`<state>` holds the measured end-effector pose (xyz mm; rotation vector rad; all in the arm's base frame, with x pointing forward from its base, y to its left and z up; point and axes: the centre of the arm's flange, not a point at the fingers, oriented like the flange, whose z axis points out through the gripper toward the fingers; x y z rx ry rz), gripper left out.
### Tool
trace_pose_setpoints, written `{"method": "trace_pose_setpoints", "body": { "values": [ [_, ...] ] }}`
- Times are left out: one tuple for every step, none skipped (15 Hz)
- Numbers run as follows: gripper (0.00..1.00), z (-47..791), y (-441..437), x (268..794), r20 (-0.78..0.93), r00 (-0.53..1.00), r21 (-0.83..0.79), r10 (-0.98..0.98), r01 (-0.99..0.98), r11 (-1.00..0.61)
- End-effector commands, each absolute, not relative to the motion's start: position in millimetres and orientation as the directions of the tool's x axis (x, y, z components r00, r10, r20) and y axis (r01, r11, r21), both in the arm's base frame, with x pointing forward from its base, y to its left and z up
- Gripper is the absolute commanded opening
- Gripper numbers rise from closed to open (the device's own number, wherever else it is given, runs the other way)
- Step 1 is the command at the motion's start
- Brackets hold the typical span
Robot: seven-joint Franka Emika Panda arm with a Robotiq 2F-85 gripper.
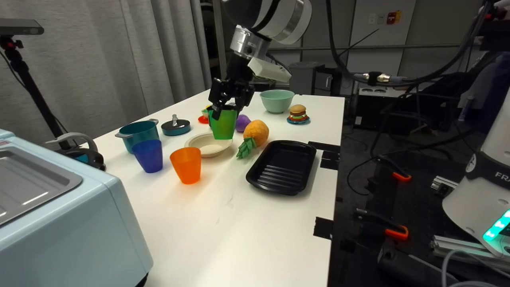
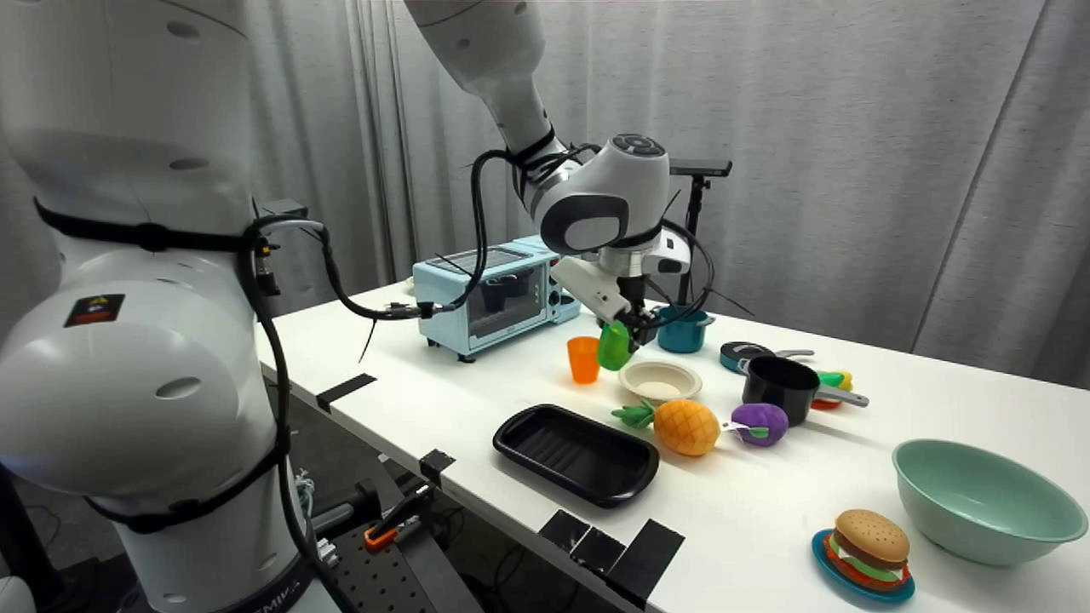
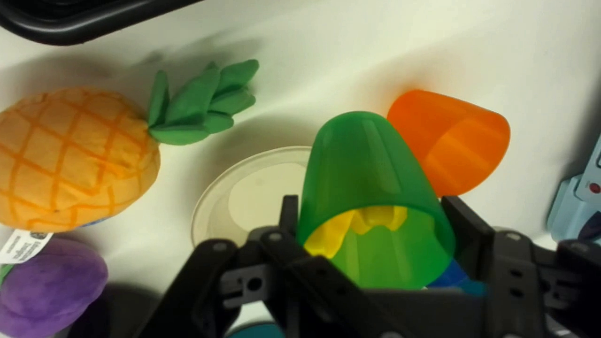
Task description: Pour the contents in the cup into the bowl
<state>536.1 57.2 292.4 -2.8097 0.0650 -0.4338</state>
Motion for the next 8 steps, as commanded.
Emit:
{"method": "trace_pose_setpoints", "body": {
  "values": [
    [0.5,302.0,52.5,537.0,0.304,0.941,-0.34,-0.149,-0.039,-0.94],
    [0.5,302.3,52.0,537.6,0.307,0.938,-0.344,-0.161,-0.048,-0.938],
    [0.5,303.0,51.6,538.2,0.309,0.935,-0.349,-0.171,-0.056,-0.936],
    [0.5,303.3,51.2,538.7,0.312,0.933,-0.352,-0.179,-0.061,-0.934],
    [0.5,303.6,50.9,538.7,0.311,0.933,-0.354,-0.184,-0.066,-0.933],
    [0.5,303.7,50.4,538.4,0.306,0.934,-0.354,-0.184,-0.068,-0.933],
    [0.5,303.9,50.6,537.9,0.299,0.937,-0.36,-0.182,-0.066,-0.93],
    [0.75,296.3,53.5,539.1,0.289,0.942,-0.343,-0.169,-0.063,-0.937]
  ]
}}
